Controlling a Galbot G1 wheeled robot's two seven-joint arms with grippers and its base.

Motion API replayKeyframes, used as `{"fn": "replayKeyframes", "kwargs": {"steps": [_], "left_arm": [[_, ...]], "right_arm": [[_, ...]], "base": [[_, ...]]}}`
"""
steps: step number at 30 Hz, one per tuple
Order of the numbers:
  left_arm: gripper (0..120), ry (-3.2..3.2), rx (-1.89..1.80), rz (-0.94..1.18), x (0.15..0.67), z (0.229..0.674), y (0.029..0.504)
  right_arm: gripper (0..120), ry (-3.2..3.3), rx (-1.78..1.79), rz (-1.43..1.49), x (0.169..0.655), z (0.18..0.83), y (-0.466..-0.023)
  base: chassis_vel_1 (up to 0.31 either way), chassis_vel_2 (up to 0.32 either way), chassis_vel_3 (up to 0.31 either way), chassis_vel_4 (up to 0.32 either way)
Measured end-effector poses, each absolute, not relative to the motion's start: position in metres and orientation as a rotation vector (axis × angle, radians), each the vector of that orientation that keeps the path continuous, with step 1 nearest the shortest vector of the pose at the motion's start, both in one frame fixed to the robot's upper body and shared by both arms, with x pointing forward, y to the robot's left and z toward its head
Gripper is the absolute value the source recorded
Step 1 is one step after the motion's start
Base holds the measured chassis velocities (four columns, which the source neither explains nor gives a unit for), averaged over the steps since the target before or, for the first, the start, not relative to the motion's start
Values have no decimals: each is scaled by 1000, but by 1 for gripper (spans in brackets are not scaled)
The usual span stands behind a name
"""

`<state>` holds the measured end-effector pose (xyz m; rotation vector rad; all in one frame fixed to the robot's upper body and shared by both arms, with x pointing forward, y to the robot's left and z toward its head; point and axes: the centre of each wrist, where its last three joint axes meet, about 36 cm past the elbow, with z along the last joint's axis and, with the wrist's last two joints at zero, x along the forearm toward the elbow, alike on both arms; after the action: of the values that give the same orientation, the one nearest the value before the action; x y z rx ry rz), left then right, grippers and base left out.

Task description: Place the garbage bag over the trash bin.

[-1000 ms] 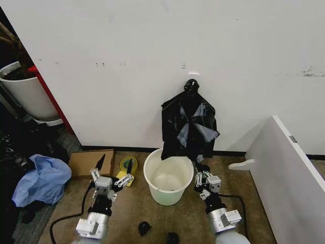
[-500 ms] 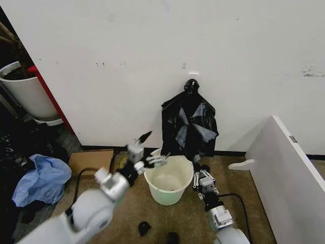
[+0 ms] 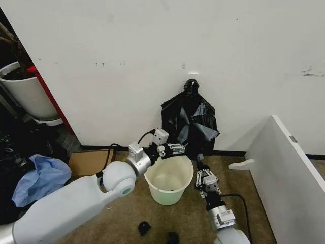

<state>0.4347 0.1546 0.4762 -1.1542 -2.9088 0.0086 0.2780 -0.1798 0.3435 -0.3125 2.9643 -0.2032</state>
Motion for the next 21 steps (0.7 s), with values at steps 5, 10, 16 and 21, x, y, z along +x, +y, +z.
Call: {"fn": "replayKeyframes", "kwargs": {"steps": [5,10,16,21], "left_arm": [[77,-2892,-1153,15,435,470,155],[55,-2877,-1158,34,436,459,148],[35,-2874,-1153,37,441,456,143],[19,-2878,-1129,50,443,455,141]], "right_arm": [[0,2965,-314,-197,276,344,-178],[0,2962,-317,-194,273,346,-177],[0,2958,-318,-192,271,350,-176],[0,2959,-316,-192,269,350,-176]], "base": [[0,0,0,0],[0,0,0,0],[0,0,0,0],[0,0,0,0]]}}
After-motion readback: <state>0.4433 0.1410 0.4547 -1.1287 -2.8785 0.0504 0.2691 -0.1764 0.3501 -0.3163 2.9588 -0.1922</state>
